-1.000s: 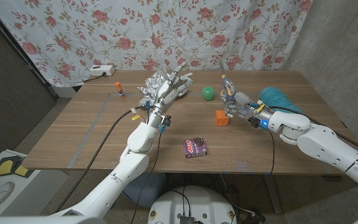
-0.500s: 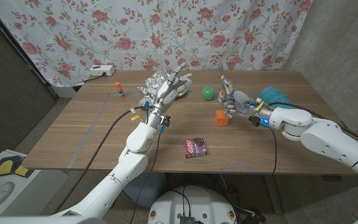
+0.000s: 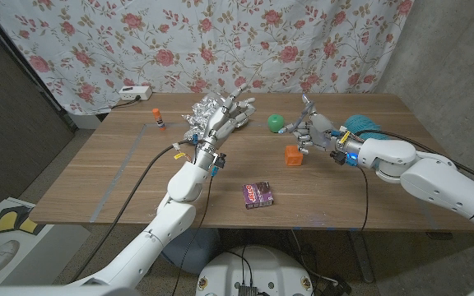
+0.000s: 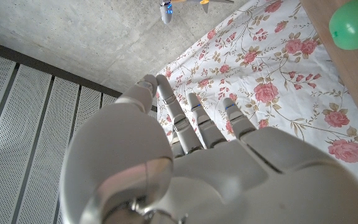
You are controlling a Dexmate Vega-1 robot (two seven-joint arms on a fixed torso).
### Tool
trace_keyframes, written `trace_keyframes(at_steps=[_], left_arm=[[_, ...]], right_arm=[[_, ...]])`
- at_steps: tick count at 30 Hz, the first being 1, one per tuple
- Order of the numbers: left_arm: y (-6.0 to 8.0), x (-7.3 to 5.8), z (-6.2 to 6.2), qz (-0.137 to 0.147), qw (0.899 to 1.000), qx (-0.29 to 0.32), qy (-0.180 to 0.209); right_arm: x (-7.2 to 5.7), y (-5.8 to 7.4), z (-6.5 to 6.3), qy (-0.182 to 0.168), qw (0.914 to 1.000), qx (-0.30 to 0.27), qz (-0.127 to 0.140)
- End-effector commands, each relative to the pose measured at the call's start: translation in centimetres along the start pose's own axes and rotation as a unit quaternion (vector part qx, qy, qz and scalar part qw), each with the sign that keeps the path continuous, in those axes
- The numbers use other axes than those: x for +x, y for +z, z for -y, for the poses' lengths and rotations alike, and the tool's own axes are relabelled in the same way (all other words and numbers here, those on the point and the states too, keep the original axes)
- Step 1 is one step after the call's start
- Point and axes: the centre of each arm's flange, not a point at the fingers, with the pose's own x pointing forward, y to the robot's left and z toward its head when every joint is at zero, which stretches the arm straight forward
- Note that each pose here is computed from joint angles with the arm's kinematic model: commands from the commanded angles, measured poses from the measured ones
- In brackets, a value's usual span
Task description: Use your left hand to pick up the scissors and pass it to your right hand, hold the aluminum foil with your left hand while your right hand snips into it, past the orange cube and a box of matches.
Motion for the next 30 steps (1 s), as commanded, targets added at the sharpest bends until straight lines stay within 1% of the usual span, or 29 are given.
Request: trace_keyframes(at_steps=[1,5,8,10,13,16,18,21,23,24,27,30], left_arm=[[-0.3,0.1,0.3,-0.005,1.000,-0.002,-0.003],[-0.4,-0.1,0.3,-0.008,1.000,-0.002,0.000],[-0.3,-0.3,0.0,-0.011,1.000,0.002,0.004],[-0.2,-0.4,-0.2,-0.012,1.000,0.004,0.007],[0.0,-0.6,-0.5,-0.014,1.000,0.010,0.009],[0.2,-0.7,-0.8,-0.016,1.000,0.019,0.011],[0.4,-0.9,-0.9,-0.018,1.000,0.022,0.013],[0.7,-1.1,-1.2,-0.021,0.999,0.030,0.015],[1.3,-1.4,-1.6,-0.024,0.998,0.047,0.021],[1.3,-1.4,-1.6,-0.025,0.998,0.047,0.021],[2.1,-1.9,-2.3,-0.027,0.997,0.065,0.029],[2.8,-2.4,-3.2,-0.036,0.994,0.097,0.033]], right_arm=[[0.0,1.5,-0.5,0.019,0.9985,-0.052,-0.001],[0.1,2.3,-1.2,0.032,0.9969,-0.072,-0.003],[0.2,3.0,-1.8,0.039,0.9946,-0.095,-0.013],[0.2,3.3,-2.1,0.047,0.9940,-0.098,-0.015],[0.3,3.8,-2.4,0.061,0.9912,-0.115,-0.027],[0.3,3.9,-2.6,0.069,0.9899,-0.120,-0.028],[0.3,3.9,-2.7,0.080,0.9897,-0.115,-0.028],[0.2,3.7,-2.7,0.080,0.9899,-0.114,-0.028],[0.1,3.5,-2.7,0.084,0.9897,-0.112,-0.031],[0.1,3.5,-2.7,0.084,0.9897,-0.112,-0.031],[-0.1,3.3,-2.8,0.088,0.9896,-0.109,-0.031],[-0.3,3.2,-3.0,0.090,0.9898,-0.106,-0.028]])
